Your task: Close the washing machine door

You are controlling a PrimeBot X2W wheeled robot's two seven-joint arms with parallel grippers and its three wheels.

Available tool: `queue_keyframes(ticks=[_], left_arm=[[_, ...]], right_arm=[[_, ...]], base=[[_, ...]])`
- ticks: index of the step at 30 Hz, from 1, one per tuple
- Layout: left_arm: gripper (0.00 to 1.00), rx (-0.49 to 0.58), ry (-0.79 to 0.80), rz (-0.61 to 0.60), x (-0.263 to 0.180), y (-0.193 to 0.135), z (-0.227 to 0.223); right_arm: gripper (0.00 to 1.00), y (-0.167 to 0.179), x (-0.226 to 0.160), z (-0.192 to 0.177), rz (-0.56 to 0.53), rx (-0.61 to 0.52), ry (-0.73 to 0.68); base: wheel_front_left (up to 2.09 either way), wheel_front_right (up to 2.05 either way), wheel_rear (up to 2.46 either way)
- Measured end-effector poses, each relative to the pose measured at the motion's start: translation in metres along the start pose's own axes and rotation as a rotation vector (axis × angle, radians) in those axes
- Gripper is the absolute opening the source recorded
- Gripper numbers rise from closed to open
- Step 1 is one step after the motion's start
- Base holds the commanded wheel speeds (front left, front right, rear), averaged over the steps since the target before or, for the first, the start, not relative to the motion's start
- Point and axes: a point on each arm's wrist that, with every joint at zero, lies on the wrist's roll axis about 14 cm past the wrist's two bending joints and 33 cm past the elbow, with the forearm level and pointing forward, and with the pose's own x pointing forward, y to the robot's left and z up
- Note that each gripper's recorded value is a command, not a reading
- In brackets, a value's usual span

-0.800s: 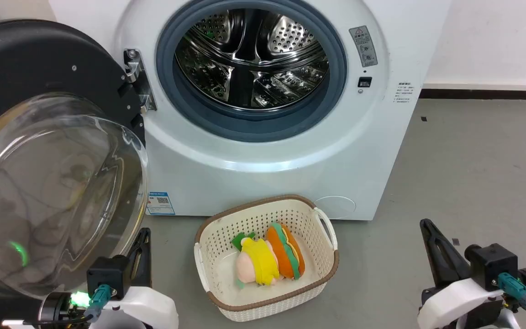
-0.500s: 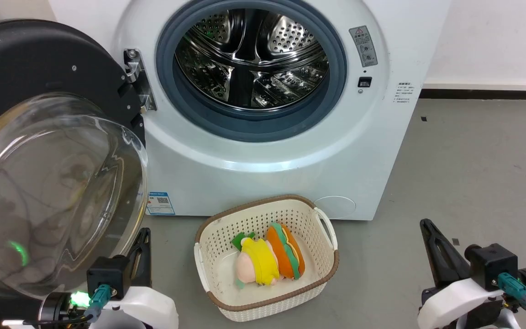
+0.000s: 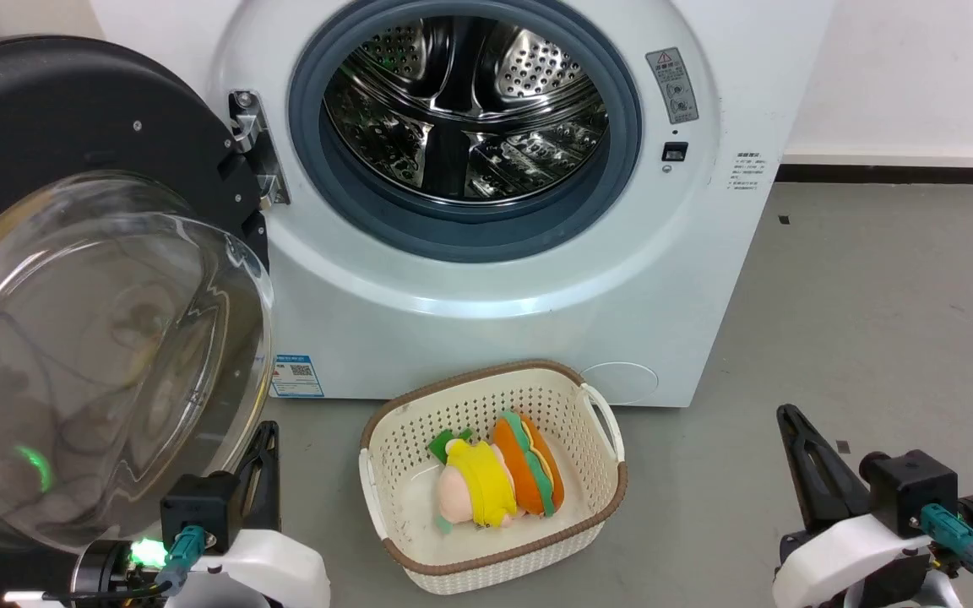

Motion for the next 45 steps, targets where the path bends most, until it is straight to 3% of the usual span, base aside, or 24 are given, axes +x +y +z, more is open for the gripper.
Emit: queue_keyframes(ticks=[1, 2, 18, 19, 20, 21, 33, 45], left_arm=[[0.00, 0.000, 0.000, 0.000, 0.000, 0.000, 0.000], [1.00, 0.000, 0.000, 0.000, 0.000, 0.000, 0.000], [1.00, 0.000, -0.017, 0.017, 0.000, 0.000, 0.002], [0.74, 0.000, -0.019, 0.018, 0.000, 0.000, 0.002], [0.22, 0.001, -0.025, 0.020, 0.000, 0.000, 0.003], [0.00, 0.001, -0.030, 0.023, -0.001, 0.000, 0.005], [0.00, 0.013, -0.114, 0.060, -0.002, 0.010, 0.027], [0.00, 0.006, -0.270, 0.145, -0.005, 0.045, 0.075]], right_arm=[[0.00, 0.000, 0.000, 0.000, 0.000, 0.000, 0.000], [1.00, 0.000, 0.000, 0.000, 0.000, 0.000, 0.000], [1.00, -0.007, 0.000, 0.003, -0.021, 0.038, -0.023], [1.00, -0.007, 0.000, 0.003, -0.022, 0.043, -0.025], [1.00, -0.008, 0.000, 0.004, -0.023, 0.049, -0.030], [1.00, -0.008, 0.001, 0.004, -0.023, 0.055, -0.034], [1.00, -0.005, 0.006, 0.010, -0.014, 0.090, -0.066], [1.00, 0.004, 0.017, 0.013, 0.016, 0.136, -0.093]], base=[[0.00, 0.00, 0.00], [0.00, 0.00, 0.00], [0.00, 0.00, 0.00], [0.00, 0.00, 0.00], [0.00, 0.00, 0.00], [0.00, 0.00, 0.00], [0.00, 0.00, 0.00], [0.00, 0.00, 0.00]])
